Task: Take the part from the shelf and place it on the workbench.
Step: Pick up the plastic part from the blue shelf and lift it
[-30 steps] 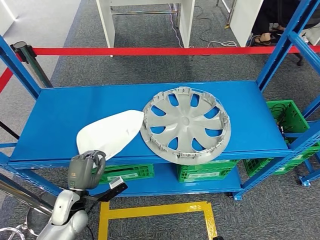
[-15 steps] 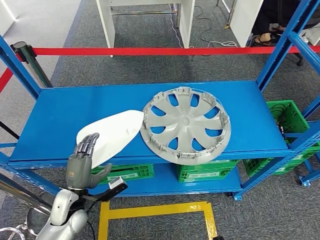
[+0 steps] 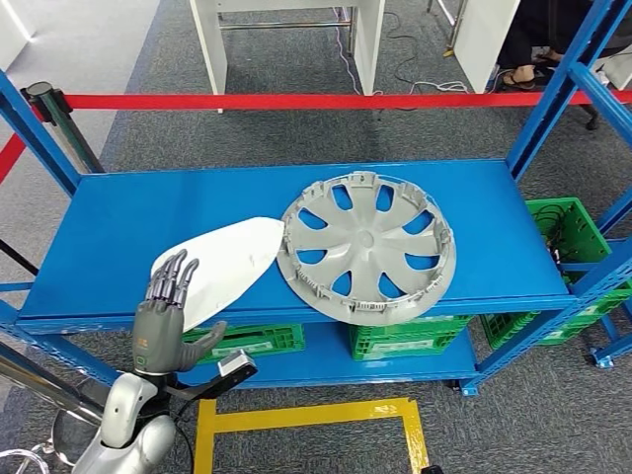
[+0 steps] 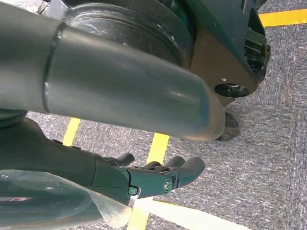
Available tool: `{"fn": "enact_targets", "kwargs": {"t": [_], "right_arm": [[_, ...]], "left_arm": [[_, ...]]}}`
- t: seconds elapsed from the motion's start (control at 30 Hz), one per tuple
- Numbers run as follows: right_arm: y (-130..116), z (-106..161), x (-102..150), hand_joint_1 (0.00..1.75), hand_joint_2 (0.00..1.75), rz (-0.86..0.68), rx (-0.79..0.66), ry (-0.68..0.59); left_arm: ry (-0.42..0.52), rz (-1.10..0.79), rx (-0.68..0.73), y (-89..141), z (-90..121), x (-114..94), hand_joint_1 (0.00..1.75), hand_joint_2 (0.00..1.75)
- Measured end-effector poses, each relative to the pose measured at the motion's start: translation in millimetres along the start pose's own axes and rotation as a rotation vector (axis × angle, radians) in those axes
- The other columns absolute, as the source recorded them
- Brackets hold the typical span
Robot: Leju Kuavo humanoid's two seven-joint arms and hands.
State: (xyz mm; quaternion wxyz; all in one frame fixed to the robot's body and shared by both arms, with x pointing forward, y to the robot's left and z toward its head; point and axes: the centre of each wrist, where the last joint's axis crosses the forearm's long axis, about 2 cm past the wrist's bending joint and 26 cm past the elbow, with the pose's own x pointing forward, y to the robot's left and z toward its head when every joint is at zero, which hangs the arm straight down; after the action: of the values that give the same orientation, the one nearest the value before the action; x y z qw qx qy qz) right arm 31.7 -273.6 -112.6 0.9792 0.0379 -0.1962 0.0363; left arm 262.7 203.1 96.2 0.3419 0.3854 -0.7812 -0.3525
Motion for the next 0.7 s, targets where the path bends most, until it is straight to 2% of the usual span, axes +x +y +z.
{"fn": "enact_targets", "kwargs": {"t": [0.17, 0.53, 0.7], "right_arm": [[0, 0, 0, 0.00, 0.00, -0.008, -0.001, 0.000], [0, 0, -1, 0.00, 0.00, -0.031, 0.005, 0.004], [0, 0, -1, 0.00, 0.00, -0.033, 0.005, 0.005]], "left_arm": [[-0.003, -0.020, -0.075, 2, 2, 2, 0.00, 1.75], [0.017, -0.142, -0.488, 13, 16, -6, 0.00, 1.75], [-0.001, -0.173, -0.548, 17, 18, -11, 0.00, 1.75]]}}
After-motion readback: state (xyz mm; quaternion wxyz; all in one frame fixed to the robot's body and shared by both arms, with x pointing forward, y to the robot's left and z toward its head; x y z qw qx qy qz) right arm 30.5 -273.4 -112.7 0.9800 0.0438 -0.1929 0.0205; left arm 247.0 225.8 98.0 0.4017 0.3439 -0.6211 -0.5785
